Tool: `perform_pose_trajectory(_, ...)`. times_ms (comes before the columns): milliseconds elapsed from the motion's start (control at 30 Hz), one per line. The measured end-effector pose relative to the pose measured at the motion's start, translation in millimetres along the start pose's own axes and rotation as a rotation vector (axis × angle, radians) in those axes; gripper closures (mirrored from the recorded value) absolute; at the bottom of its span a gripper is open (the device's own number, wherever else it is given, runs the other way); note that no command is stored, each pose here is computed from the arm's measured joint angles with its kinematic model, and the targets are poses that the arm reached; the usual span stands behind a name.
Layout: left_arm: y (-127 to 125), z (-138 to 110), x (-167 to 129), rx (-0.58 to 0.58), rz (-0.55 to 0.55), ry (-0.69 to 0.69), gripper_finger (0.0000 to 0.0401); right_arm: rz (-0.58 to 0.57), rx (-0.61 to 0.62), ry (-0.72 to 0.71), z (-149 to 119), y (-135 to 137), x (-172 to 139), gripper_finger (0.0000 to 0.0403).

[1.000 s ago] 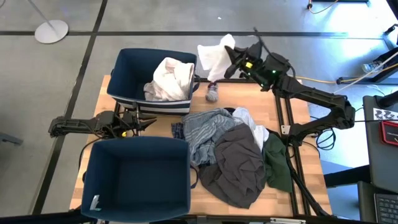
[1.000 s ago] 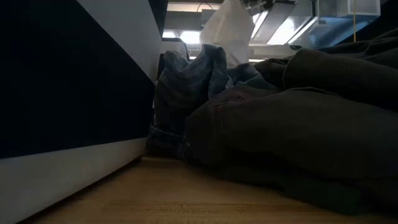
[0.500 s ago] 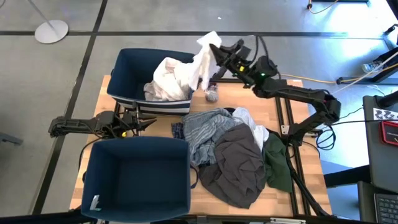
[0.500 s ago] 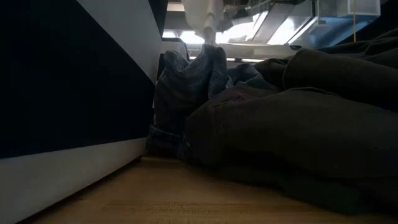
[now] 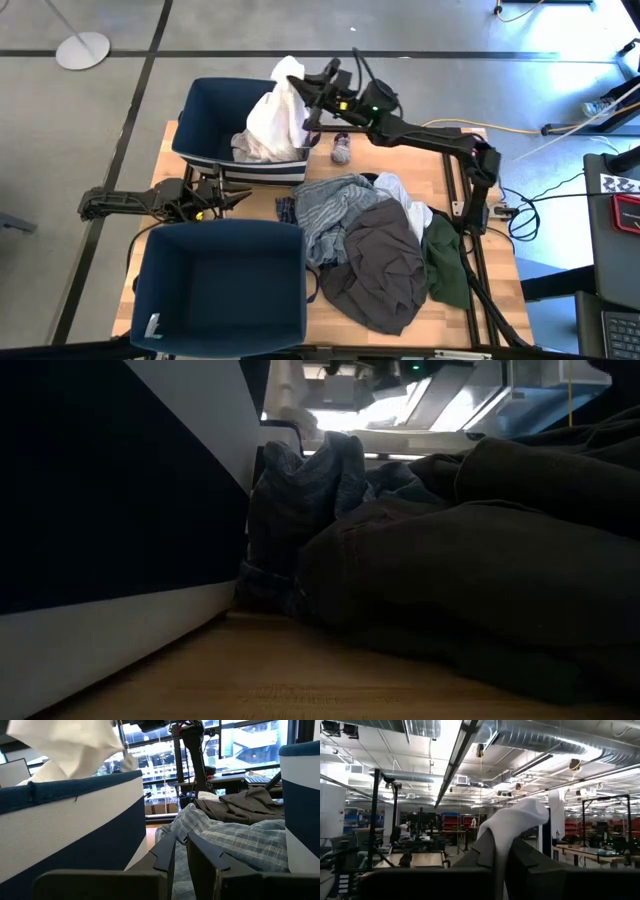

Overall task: Sort clothes
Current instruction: Put the white short pants into the top blue laundry organizer, then put the gray short pants into the bottom blue laundry organizer

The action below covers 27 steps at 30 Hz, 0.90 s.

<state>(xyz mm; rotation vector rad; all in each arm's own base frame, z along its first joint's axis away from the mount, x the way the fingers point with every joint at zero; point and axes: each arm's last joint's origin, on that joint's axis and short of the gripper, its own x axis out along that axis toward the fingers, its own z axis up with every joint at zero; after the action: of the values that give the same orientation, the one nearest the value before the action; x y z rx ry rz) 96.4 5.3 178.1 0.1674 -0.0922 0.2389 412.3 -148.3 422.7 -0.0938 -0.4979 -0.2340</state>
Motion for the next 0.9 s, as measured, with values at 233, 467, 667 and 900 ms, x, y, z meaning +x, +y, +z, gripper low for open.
perform_pose_trajectory(233,0.0,0.0,0.0,-0.001,0.0,0.0,0.0361,0.037,0.065,0.286,-26.0,-1.2,14.2,0.0379)
perform_pose_trajectory(467,0.0,0.0,0.0,-0.001,0.0,0.0,0.0361,0.018,0.078,0.361,-32.6,-1.7,13.2,0.0358)
perform_pose_trajectory(667,0.0,0.0,0.0,-0.001,0.0,0.0,0.0361,0.008,0.121,0.387,-34.9,-1.7,12.3,0.0253)
perform_pose_trajectory(900,0.0,-0.1,0.0,-0.02,0.0,0.001,0.0361,0.041,0.13,0.378,-28.0,-0.1,11.6,0.014)
